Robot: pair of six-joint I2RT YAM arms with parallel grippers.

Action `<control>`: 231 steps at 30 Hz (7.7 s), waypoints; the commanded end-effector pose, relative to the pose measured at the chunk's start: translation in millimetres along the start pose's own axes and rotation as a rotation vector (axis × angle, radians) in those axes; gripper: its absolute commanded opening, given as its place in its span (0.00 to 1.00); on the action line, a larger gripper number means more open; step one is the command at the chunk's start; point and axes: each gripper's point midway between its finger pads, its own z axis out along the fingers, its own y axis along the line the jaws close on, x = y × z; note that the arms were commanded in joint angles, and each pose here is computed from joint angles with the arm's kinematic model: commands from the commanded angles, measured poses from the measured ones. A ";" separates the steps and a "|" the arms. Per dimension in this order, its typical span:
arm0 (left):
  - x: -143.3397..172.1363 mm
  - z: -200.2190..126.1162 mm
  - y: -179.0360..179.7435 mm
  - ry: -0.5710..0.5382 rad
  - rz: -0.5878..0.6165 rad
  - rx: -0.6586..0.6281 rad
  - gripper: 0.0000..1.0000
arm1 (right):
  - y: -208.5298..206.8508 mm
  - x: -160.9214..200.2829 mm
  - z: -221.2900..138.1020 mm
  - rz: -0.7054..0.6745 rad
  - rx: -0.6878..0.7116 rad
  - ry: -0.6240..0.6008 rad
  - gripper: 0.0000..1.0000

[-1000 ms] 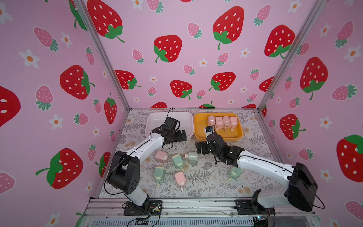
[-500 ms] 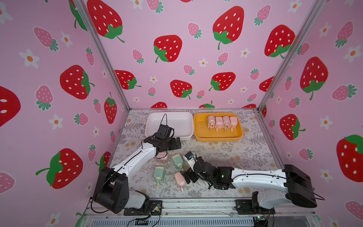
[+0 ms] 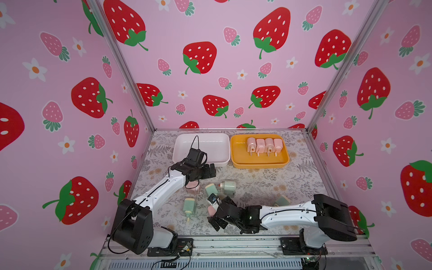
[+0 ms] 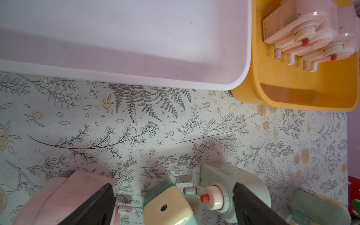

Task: Place the pencil sharpeners by color into the storage box
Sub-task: Place the pencil sharpener in the storage box, then pick up the pencil sharpener from the center of the board, then place the pencil sharpener in the storage box.

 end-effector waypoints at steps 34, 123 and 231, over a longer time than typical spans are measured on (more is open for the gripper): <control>-6.2 0.3 -2.3 -0.017 -0.020 0.013 1.00 | -4.2 21.8 11.6 -0.032 0.010 0.126 0.88; -55.9 37.1 -68.1 0.000 0.053 0.163 1.00 | -309.7 -123.5 -44.6 0.549 0.390 -0.237 0.00; -101.0 173.6 -68.5 0.126 0.051 -0.032 1.00 | -427.2 -104.2 85.5 0.302 0.781 0.102 1.00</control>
